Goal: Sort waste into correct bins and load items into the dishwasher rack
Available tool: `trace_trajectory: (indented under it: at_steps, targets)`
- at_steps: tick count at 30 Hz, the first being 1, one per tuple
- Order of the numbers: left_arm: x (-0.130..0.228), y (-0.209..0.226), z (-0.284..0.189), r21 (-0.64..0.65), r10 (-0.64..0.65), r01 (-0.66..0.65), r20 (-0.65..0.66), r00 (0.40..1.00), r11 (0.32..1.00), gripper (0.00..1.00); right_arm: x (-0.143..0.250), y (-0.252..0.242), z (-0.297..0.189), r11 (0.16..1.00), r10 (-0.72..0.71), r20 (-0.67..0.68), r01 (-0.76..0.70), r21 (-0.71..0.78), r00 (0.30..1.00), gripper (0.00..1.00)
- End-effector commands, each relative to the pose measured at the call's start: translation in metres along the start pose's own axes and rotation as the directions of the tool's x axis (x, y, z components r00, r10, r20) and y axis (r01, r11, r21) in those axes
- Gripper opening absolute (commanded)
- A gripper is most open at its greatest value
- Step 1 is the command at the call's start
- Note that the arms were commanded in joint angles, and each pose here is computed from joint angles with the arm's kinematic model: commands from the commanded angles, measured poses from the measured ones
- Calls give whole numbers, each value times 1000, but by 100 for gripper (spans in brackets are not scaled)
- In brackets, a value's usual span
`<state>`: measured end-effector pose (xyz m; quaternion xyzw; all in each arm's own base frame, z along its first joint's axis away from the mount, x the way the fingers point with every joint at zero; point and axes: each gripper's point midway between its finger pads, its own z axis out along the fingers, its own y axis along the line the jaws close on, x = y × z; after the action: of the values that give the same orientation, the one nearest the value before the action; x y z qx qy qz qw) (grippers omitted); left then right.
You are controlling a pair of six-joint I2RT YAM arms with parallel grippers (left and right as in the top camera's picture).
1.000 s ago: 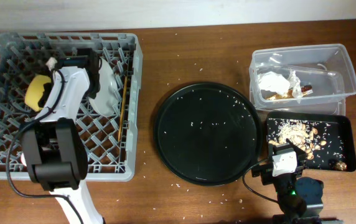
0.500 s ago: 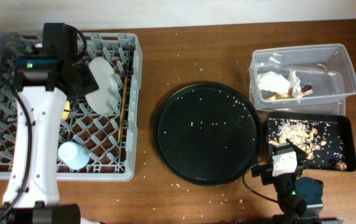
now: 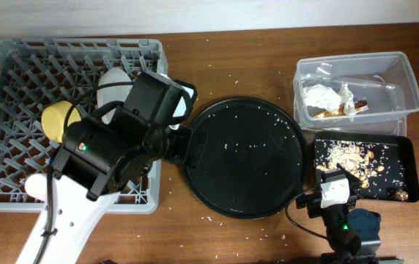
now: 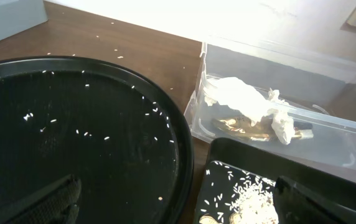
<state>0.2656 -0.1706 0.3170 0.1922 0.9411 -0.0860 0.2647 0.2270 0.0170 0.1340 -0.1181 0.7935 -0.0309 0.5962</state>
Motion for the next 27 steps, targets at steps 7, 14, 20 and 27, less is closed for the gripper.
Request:
trace_trajectory:
  at_steps: [7,14,20,27]
  targets:
    - [-79,55,-52,-231,163,-67,427,889,971,99,1,-1,1,1000,-5,3,5,2,1000,99]
    - [47,118,-85,-295,-11,209,556,831,932,99,1,-1,1,1000,-5,3,5,2,1000,99]
    - [107,128,-50,-281,27,291,760,650,915,99,1,0,1,1000,-5,3,5,2,1000,98]
    - [133,134,42,-247,65,263,832,551,932,99,1,0,1,1000,-5,3,5,2,1000,99]
